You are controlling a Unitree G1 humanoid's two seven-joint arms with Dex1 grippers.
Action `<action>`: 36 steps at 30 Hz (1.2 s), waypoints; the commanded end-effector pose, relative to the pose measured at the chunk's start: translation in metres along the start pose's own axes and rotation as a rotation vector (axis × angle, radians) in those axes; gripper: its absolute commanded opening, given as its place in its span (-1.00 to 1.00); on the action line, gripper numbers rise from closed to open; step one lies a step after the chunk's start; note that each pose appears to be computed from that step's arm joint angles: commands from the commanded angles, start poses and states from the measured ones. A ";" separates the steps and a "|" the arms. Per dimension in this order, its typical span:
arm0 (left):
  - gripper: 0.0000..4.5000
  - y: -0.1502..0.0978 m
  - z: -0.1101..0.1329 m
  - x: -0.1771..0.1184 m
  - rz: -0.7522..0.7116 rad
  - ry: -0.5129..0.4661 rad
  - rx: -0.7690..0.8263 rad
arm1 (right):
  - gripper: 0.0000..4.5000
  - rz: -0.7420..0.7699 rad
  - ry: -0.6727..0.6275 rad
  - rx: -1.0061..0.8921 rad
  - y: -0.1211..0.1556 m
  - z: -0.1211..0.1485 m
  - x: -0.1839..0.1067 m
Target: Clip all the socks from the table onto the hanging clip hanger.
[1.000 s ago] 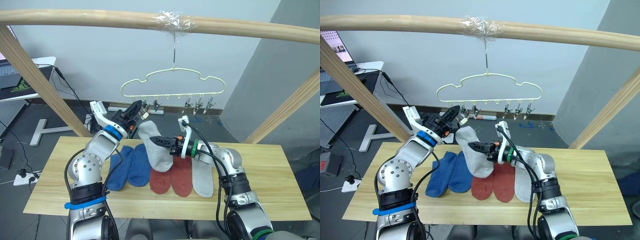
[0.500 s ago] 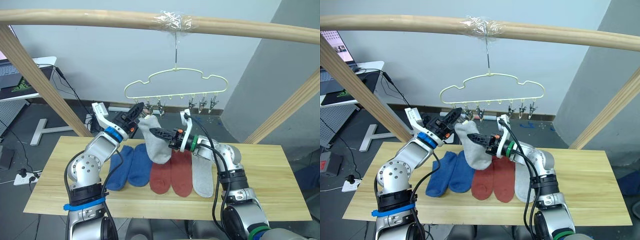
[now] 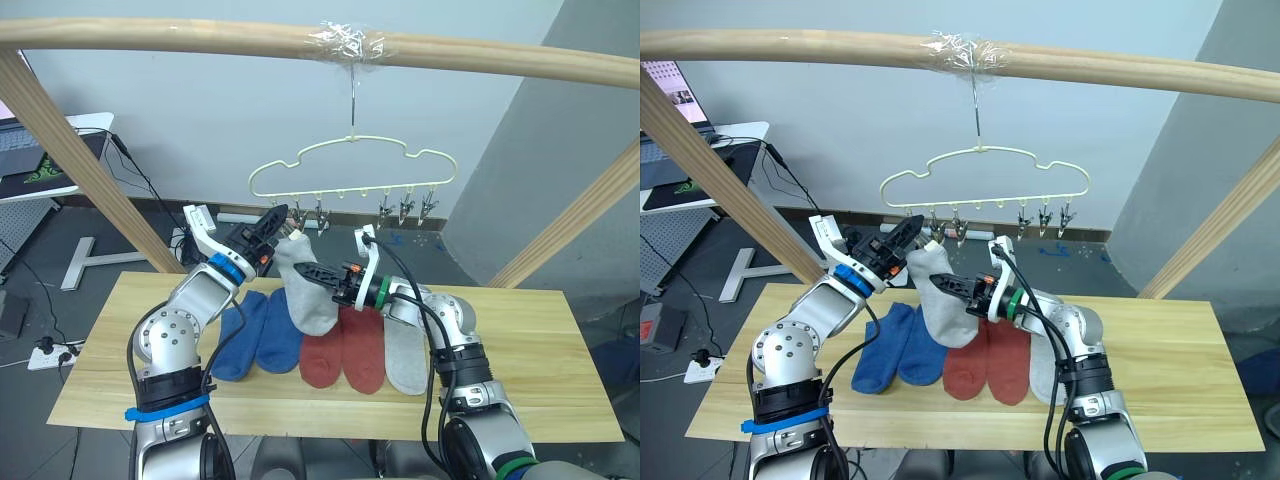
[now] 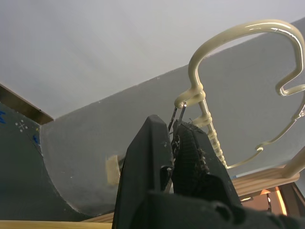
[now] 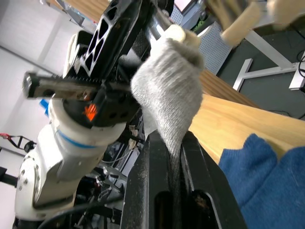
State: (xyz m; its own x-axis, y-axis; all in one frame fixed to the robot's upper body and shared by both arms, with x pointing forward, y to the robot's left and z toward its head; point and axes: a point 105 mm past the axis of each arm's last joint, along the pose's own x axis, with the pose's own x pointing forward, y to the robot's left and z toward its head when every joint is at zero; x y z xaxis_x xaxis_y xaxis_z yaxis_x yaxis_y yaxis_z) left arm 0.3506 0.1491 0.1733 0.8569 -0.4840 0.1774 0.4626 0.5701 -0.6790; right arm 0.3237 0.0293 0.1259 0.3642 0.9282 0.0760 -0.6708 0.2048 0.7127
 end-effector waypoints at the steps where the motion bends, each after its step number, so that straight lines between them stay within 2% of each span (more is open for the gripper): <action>1: -0.93 -0.014 0.006 -0.001 -0.057 -0.008 0.026 | -0.99 0.020 -0.039 -0.029 0.005 0.012 0.001; 5: -0.93 -0.013 0.006 -0.004 -0.057 -0.012 0.044 | -0.99 0.012 -0.033 -0.029 0.004 0.011 0.000; 11: -0.03 -0.017 0.007 -0.007 -0.085 -0.018 0.036 | -1.00 0.001 -0.005 -0.041 0.001 0.004 0.001; 15: 0.55 -0.014 0.009 -0.009 -0.062 -0.020 0.052 | -1.00 0.000 0.002 -0.048 0.002 0.002 0.002; 18: 0.98 -0.005 0.008 -0.018 -0.005 0.014 0.114 | -1.00 -0.003 0.011 -0.057 0.002 0.000 0.004; 21: 0.99 0.000 0.017 -0.032 0.029 0.011 0.159 | -1.00 -0.020 0.032 -0.105 0.002 -0.007 0.008; 25: 1.00 0.001 0.024 -0.043 0.058 0.030 0.304 | -0.51 -0.030 0.049 -0.129 0.000 -0.014 0.012; 28: 1.00 -0.004 0.020 -0.043 0.040 0.067 0.388 | -0.05 -0.066 0.075 -0.158 -0.007 -0.021 0.011; 31: 1.00 -0.008 0.014 -0.040 0.029 0.071 0.396 | 0.42 -0.151 0.098 -0.226 -0.028 -0.027 -0.001; 34: 1.00 -0.016 0.002 -0.039 -0.016 0.122 0.533 | 0.93 -0.266 0.097 -0.334 -0.049 -0.023 -0.027; 36: 1.00 -0.021 -0.004 -0.036 -0.036 0.121 0.575 | 0.98 -0.295 0.086 -0.376 -0.052 -0.016 -0.044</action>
State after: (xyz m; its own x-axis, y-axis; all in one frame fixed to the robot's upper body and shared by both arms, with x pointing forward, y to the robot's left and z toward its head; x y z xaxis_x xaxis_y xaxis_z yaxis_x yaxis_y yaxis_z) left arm 0.3140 0.1617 0.1624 0.8445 -0.5347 0.0292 0.5236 0.8131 -0.2543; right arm 0.3291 -0.0125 0.0540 0.5066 0.8326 -0.2238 -0.7030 0.5492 0.4518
